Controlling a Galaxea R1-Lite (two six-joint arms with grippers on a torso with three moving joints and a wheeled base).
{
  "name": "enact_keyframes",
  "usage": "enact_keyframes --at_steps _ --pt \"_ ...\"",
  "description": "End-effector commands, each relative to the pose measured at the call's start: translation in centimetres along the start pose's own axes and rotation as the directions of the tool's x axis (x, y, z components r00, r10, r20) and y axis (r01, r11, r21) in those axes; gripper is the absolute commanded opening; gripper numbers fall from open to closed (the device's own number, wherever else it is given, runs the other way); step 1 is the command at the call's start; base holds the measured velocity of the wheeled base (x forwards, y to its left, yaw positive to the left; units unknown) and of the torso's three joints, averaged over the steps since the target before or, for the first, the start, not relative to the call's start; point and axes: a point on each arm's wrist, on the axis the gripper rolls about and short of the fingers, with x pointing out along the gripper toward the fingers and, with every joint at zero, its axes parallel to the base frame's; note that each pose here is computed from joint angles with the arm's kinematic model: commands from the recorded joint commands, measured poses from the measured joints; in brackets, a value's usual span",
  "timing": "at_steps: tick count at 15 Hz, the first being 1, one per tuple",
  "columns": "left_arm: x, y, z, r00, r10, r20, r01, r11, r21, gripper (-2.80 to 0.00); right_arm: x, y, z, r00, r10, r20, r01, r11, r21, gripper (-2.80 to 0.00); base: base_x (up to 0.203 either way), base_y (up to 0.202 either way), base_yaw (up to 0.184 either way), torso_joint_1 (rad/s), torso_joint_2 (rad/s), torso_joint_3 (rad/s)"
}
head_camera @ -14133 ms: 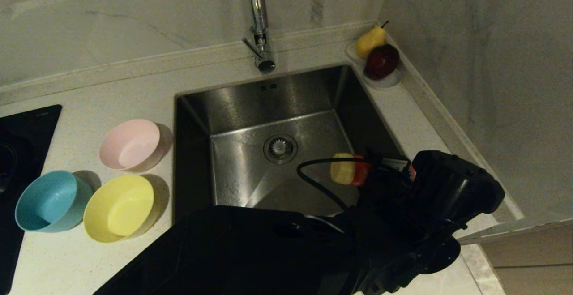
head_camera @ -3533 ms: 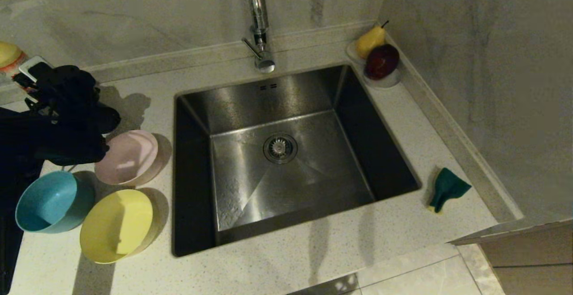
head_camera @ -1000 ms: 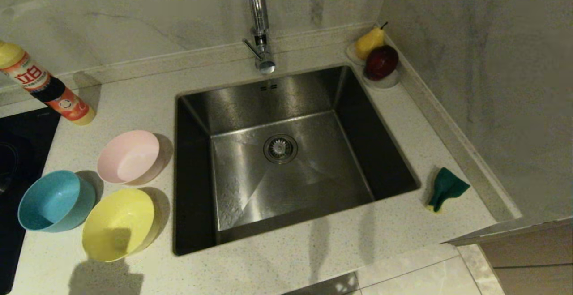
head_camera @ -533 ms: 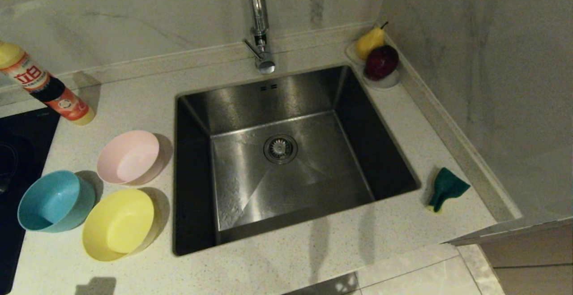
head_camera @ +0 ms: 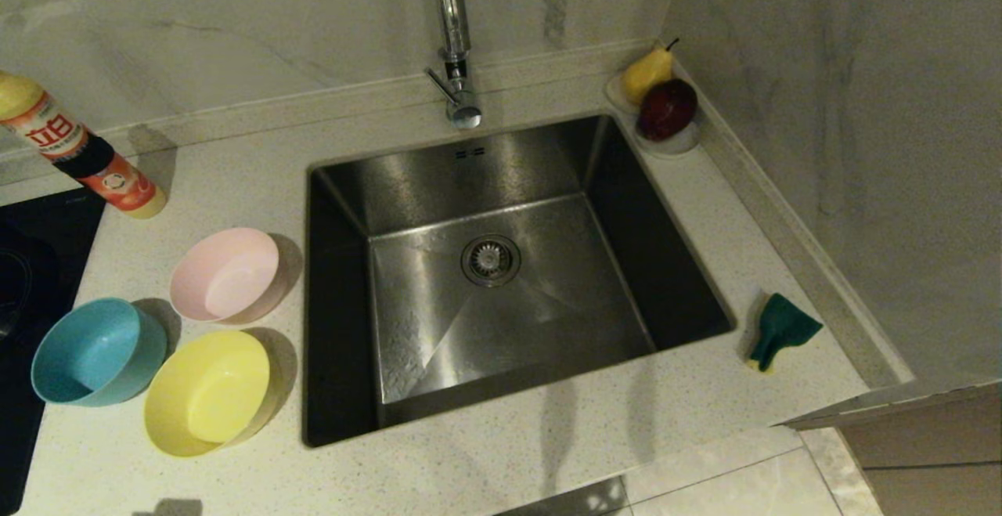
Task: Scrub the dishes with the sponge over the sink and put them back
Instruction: Turn on the faucet
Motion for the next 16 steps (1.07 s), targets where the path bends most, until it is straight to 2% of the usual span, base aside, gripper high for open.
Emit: enact_keyframes --at_steps 1,4,16 --pt "0.09 -0.01 -0.12 1.000 -0.002 -0.011 0.002 1.000 -0.009 -2.80 0.00 0.00 0.00 1.000 0.000 0.000 0.000 1.000 0.000 -2.80 0.000 0.000 0.000 0.000 0.00 0.000" --pt "0.11 0.01 -0.12 1.000 0.007 -0.009 -0.007 0.999 -0.036 -2.80 0.00 0.00 0.00 1.000 0.000 0.000 0.000 1.000 0.000 -2.80 0.000 0.000 0.000 0.000 0.00 0.000" --pt "0.11 0.02 -0.11 1.000 0.012 -0.007 -0.012 0.999 -0.048 -2.80 0.00 0.00 0.00 1.000 0.000 0.000 0.000 1.000 0.000 -2.80 0.000 0.000 0.000 0.000 0.00 0.000"
